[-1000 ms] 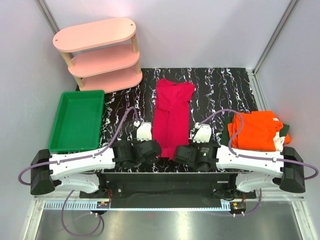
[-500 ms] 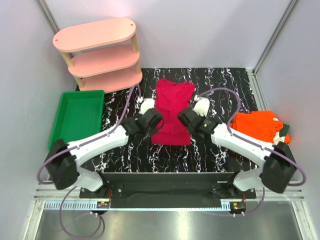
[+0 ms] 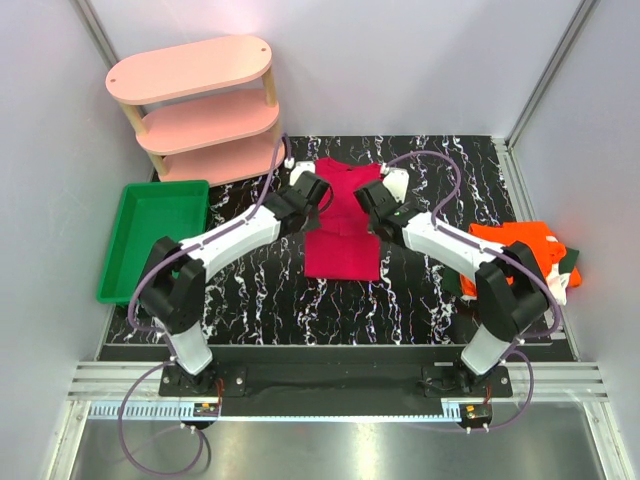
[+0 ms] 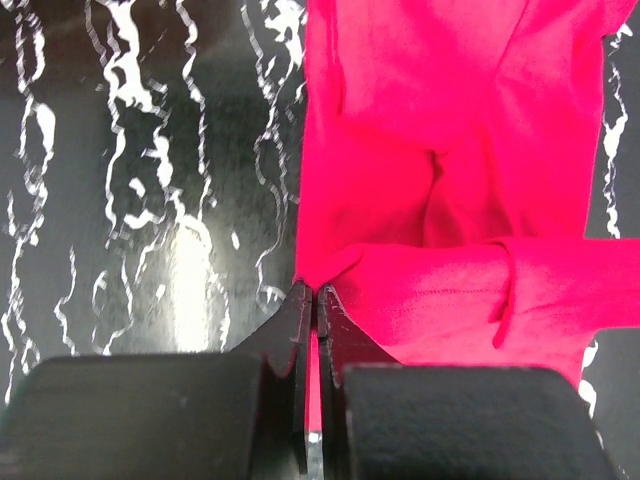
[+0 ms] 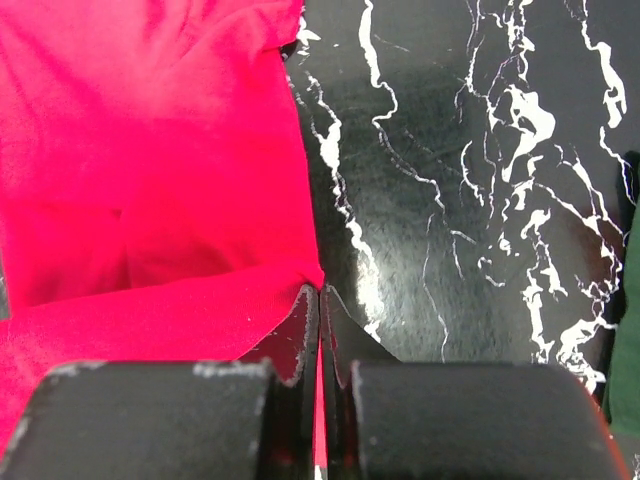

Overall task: Fold and stack the t-shirts
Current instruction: Fold the folded rectangular tshirt in 1/3 of the way

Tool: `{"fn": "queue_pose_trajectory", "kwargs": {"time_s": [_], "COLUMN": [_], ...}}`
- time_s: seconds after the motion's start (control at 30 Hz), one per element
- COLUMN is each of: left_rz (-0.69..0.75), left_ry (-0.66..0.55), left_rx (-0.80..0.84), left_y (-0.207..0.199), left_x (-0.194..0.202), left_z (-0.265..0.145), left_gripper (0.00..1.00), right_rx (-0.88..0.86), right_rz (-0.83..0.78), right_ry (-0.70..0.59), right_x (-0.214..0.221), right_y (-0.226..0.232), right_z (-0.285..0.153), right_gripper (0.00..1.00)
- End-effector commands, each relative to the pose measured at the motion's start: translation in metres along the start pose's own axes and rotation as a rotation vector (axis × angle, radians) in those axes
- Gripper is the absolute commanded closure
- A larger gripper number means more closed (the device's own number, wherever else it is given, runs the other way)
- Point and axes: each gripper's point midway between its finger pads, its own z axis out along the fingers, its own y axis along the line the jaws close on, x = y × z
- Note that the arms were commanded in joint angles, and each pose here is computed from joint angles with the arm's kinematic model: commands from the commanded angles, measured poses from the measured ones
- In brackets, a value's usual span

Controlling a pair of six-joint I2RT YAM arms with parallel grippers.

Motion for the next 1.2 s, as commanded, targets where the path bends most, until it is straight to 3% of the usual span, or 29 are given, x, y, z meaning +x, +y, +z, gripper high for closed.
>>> {"fn": "queue_pose_trajectory", "kwargs": {"time_s": [0.0,0.57,0.97,1.0,1.07,1.1,1.17], "left_rz": [0.013,-0.003,-0.022,-0.024,-0.037,-0.04,-0.055], "left_ry": [-0.032,0.051,0.057,0.058,0.052,0.045,0.016], "left_rx": [0.053,0.013,0.017,0.016,0.015,0.017,0.016], "left_y": [-0.018,-0.006,-0.002,-0.002,-0.001,-0.001,0.0], "left_x": [-0.026,-0.016,-0.024,-0.025,-0.031,-0.033,-0.043], "left_z": [0.009,0.061,0.072,0.072,0.07,0.068,0.059], "left_gripper": [1.0,1.0,1.0,0.91,0.71,0.52,0.37], "right_rx": [-0.009,0.017,0.018,0.012,0.003,-0.001,-0.014], "right_rz": [0.033,0.038,0.034,0.034,0.036,0.042,0.051], "right_ry": [-0.031,0.07,0.05,0.043,0.025,0.014,-0.011], "right_x": [-0.022,0.005,-0.005,-0.01,-0.019,-0.023,-0.035], "right_y": [-0.002,-0.006,0.0,0.003,0.005,0.006,0.006], "right_z": [0.012,0.064,0.069,0.069,0.065,0.063,0.054], "right_gripper": [1.0,1.0,1.0,1.0,0.88,0.79,0.71]}}
